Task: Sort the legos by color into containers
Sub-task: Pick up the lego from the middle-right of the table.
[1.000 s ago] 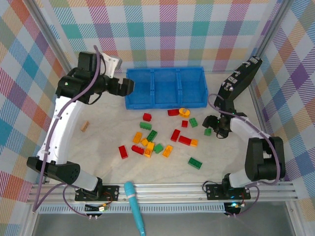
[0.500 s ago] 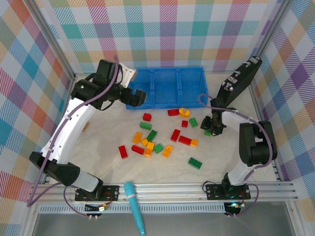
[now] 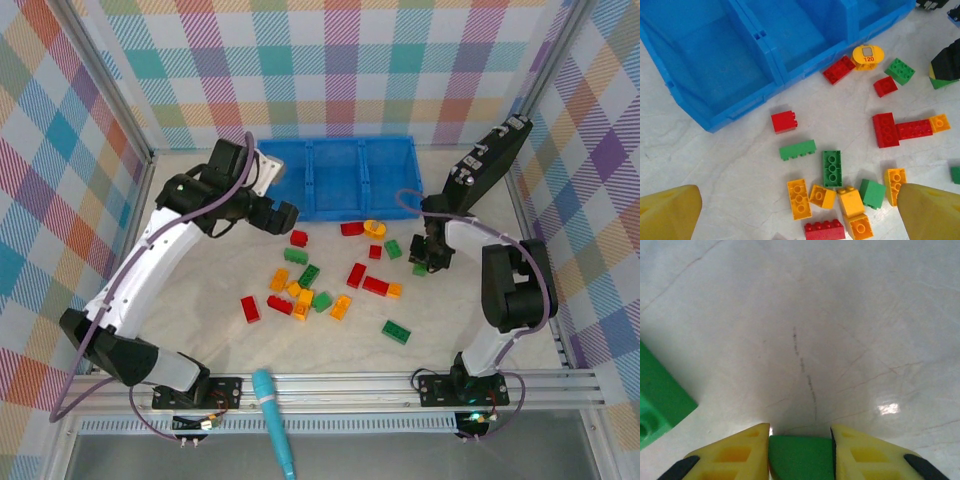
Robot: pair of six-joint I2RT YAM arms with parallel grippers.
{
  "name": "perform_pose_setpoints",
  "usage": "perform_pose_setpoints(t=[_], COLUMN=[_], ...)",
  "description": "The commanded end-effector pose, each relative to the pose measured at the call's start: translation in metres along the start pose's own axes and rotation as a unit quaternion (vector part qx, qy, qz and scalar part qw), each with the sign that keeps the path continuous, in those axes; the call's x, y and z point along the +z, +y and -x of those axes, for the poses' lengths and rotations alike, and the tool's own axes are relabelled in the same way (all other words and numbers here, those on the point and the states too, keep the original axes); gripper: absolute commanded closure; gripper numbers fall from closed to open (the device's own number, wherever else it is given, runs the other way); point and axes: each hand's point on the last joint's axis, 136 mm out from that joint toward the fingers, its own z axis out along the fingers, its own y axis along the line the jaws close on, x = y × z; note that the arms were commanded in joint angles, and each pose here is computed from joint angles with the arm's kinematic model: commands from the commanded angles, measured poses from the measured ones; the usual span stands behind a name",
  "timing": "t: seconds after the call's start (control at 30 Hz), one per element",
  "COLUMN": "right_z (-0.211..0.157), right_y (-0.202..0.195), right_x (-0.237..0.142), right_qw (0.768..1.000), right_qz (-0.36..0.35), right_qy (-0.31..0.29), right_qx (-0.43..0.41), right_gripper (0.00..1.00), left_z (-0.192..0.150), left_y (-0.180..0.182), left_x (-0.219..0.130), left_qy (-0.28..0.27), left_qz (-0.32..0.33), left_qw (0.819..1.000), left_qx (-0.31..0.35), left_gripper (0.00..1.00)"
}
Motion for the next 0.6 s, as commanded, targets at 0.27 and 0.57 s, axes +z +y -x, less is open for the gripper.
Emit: perform_pose_setpoints(t=[0.27, 0.57], right_z=[0.058, 0.136], right_y=[0.034, 0.074], right_x=[-0.091, -0.104], right_qw=[0.994, 0.983], right_qz=[0.033, 0.056], right_qy=[-0.089, -0.151], right_qx=[-0.063, -0.083], right_gripper=[0.7, 0.7], left_z=[-0.001, -0.01], left_y=[0.001, -0.012], left_x=[-0.031, -0.029], left_qy=[-0.092, -0.101], left_qz=[0.021, -0.017], left_qw=[0.995, 0.993], left_qx=[0.034, 0.05], left_gripper=[0.0, 0.0])
